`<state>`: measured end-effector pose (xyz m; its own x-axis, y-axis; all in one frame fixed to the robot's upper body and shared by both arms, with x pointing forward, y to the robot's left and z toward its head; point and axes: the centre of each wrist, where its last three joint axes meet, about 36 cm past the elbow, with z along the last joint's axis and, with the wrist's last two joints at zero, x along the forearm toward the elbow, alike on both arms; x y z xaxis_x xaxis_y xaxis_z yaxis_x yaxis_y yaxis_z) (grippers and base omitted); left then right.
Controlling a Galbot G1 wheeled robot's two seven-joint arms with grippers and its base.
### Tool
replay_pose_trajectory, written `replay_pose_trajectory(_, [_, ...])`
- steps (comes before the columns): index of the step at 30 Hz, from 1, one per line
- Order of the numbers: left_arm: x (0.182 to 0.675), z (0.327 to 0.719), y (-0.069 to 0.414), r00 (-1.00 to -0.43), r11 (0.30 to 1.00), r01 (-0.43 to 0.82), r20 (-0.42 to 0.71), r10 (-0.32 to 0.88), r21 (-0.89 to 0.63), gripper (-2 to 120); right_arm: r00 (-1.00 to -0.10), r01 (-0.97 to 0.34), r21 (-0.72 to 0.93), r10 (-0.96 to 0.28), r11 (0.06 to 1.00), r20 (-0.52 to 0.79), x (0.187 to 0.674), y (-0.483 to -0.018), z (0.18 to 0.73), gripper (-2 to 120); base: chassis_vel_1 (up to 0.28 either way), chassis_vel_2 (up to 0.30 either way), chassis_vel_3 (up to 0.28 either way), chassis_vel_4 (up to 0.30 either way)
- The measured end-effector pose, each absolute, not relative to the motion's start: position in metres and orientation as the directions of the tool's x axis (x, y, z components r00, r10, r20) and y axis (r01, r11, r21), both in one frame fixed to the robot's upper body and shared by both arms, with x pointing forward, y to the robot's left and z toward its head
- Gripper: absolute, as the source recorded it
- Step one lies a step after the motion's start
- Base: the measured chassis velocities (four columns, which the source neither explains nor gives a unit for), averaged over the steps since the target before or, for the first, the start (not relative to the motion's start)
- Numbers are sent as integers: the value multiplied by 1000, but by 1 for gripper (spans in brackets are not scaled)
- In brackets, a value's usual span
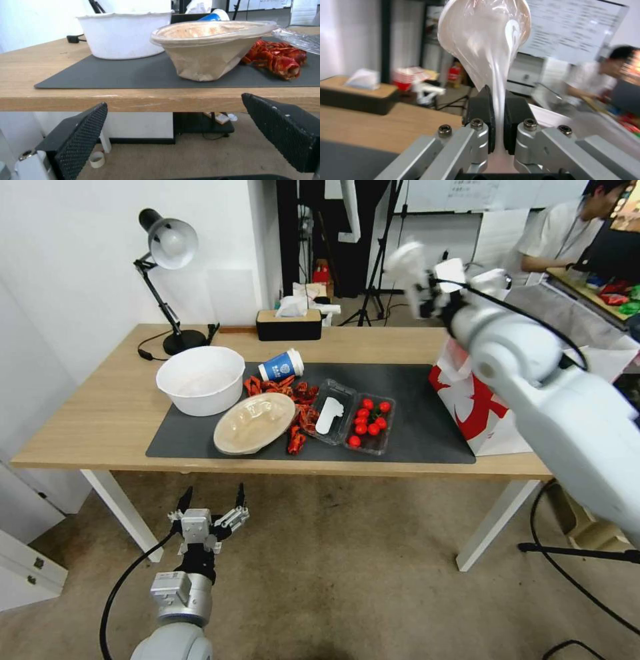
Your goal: Pick up the trash from the table and place it into the takeout bag.
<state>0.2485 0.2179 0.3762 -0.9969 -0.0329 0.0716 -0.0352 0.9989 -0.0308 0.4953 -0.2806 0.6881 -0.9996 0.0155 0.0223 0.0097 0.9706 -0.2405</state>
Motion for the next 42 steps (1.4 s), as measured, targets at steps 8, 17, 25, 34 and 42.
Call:
replay_pose_trajectory(8, [248,377,212,-997,1000,-18,69,-16,-24,100,-990,122,-167,133,978,56,450,-340,678,3,0,0,0,0])
replay_pose_trajectory(17, [242,374,205,-997,1000,-1,83,1,-24,100,-972,202,-144,216,969,90,448,-384,671,3,0,0,0,0])
replay_pose_trajectory(25, [241,376,206,-997,1000,-3,77,-1,-21,100,-978,181,-129,192,975,78,450,-387,660,15,0,0,0,0])
replay_pose_trajectory(34, [243,377,207,-998,1000,-3,68,-2,-21,100,-980,168,-135,180,977,84,451,-383,654,51,0,0,0,0])
replay_pose_trajectory(42, [245,378,208,-998,1000,-3,62,-2,-23,100,-984,156,-126,165,980,62,447,-377,654,80,0,0,0,0])
